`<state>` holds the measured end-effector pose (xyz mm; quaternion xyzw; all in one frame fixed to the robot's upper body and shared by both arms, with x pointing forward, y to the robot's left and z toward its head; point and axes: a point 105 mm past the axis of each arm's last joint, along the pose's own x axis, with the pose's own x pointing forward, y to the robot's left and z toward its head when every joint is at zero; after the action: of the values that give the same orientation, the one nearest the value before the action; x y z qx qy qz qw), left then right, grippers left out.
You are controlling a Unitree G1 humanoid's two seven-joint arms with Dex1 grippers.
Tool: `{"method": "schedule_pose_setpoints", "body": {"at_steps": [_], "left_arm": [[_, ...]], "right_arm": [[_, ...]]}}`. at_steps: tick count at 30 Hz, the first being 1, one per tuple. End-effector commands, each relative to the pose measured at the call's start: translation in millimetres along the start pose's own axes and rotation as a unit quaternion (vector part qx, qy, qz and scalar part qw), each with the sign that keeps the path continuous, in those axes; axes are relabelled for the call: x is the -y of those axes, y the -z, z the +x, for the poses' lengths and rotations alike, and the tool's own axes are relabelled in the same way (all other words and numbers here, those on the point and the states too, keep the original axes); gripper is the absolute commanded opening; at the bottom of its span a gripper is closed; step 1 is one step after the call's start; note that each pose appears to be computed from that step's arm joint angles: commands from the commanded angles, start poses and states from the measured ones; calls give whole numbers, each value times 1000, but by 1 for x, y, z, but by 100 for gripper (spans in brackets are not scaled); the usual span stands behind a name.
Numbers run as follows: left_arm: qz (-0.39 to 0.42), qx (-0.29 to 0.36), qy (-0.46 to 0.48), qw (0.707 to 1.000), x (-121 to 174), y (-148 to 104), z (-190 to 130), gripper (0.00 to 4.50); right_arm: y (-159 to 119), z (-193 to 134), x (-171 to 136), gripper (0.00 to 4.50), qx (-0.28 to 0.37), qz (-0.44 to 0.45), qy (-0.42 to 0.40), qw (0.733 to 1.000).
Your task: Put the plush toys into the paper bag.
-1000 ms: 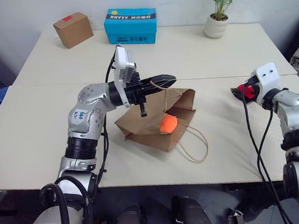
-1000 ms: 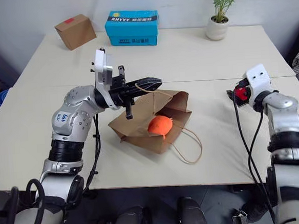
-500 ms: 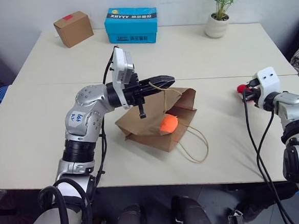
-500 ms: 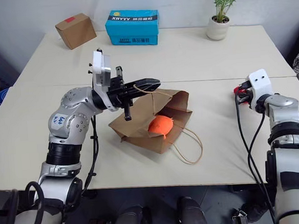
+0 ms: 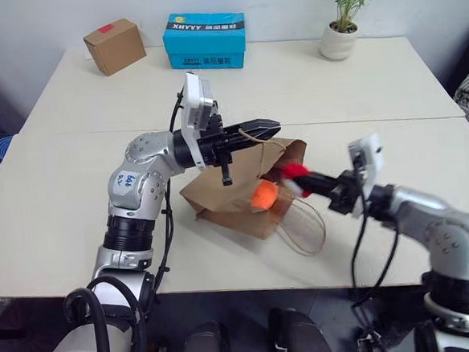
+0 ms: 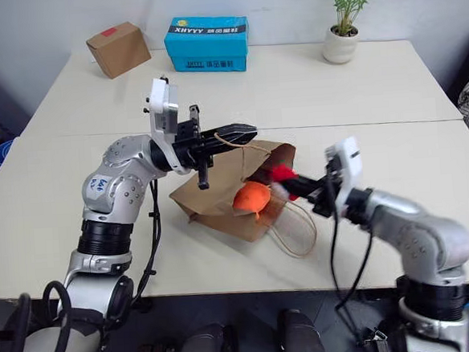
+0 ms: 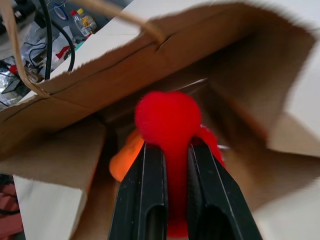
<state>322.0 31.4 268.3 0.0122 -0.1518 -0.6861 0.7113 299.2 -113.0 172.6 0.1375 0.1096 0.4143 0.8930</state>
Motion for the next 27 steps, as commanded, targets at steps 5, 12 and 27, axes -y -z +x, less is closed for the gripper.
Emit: {"method": "schedule_pose_setpoints", "body": {"at_steps": [5, 12, 27], "left_arm": [[10, 13, 38, 999, 9, -13, 6, 0], [4, 15, 41, 999, 12, -14, 2, 0], [14, 31, -3, 999, 1, -18, -5, 0]], "right_arm": [[-10, 47, -15, 8, 54, -103, 14, 993], [-3, 78, 16, 8, 74, -168, 113, 977], [6, 69, 12, 288, 14, -162, 55, 985]]}}
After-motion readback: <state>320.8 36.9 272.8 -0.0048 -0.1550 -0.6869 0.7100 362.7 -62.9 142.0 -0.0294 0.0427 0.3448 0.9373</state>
